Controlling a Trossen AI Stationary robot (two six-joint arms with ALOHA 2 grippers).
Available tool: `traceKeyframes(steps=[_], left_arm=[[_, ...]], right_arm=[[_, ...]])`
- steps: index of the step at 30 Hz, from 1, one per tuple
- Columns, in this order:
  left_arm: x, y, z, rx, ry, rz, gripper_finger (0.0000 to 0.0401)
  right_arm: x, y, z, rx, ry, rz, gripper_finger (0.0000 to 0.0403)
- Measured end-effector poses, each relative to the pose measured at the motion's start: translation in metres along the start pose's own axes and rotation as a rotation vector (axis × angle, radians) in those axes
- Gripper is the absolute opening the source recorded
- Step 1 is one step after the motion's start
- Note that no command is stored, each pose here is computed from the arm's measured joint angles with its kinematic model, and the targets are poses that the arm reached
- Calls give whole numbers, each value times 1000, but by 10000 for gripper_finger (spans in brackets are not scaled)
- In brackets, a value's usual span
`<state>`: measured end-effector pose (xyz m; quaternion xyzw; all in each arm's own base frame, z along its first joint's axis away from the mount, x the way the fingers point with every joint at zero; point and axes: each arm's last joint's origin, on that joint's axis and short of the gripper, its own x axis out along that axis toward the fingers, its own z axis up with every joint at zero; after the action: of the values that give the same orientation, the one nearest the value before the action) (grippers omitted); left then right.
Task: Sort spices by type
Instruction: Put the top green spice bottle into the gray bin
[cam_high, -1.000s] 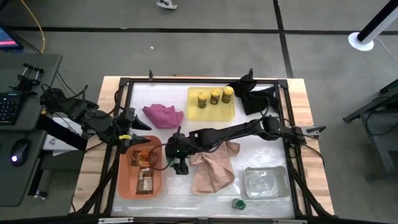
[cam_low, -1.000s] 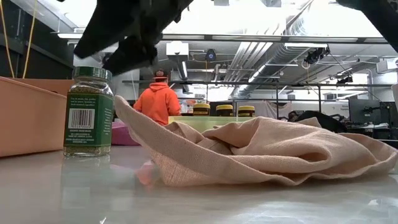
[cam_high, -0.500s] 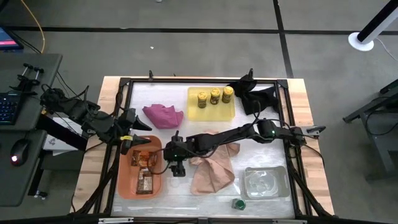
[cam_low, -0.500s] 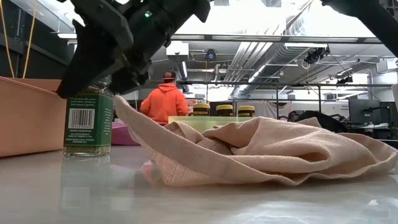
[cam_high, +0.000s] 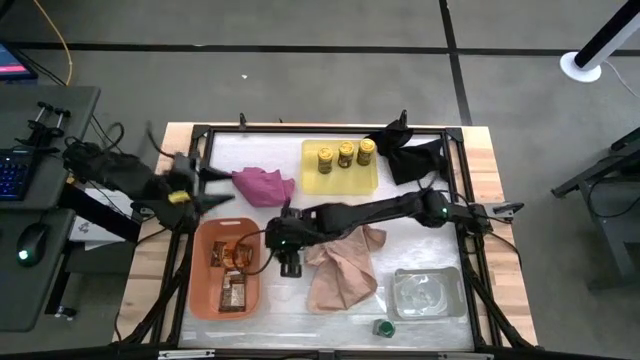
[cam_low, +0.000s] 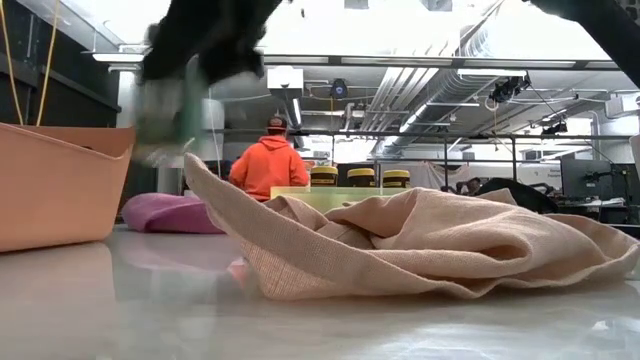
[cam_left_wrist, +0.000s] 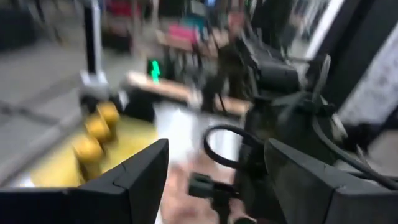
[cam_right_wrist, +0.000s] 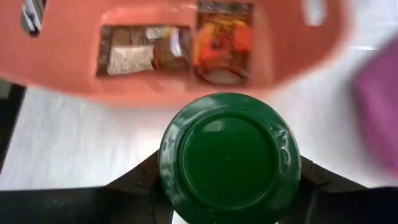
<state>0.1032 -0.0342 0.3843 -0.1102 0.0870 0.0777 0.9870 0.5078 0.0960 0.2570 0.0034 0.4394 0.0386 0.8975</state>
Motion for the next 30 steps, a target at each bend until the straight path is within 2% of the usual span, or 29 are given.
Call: traceKeyframes(steps=[4, 9, 12, 16, 19, 23, 26, 30], left_arm=[[-6, 1, 15, 53, -176, 3, 250], [14, -4, 1, 26, -297, -78, 250], [33, -4, -22, -37, -311, -95, 250], [52, 1, -53, -153, -286, -97, 250], [55, 3, -62, -217, -278, -104, 250], [57, 4, -67, -221, -255, -99, 250], [57, 4, -65, -228, -269, -90, 250], [57, 5, -66, -230, -275, -62, 250]], right_arm=[[-43, -4, -4, 3, 98, -78, 187], [-97, 3, -36, 97, 236, -184, 187], [-121, 18, -63, 168, 248, -222, 187], [-155, 41, -109, 329, 241, -219, 187], [-174, 59, -145, 442, 229, -199, 187], [-191, 78, -185, 533, 238, -139, 187], [-193, 89, -205, 511, 302, -91, 187], [-188, 103, -225, 353, 383, -50, 187]])
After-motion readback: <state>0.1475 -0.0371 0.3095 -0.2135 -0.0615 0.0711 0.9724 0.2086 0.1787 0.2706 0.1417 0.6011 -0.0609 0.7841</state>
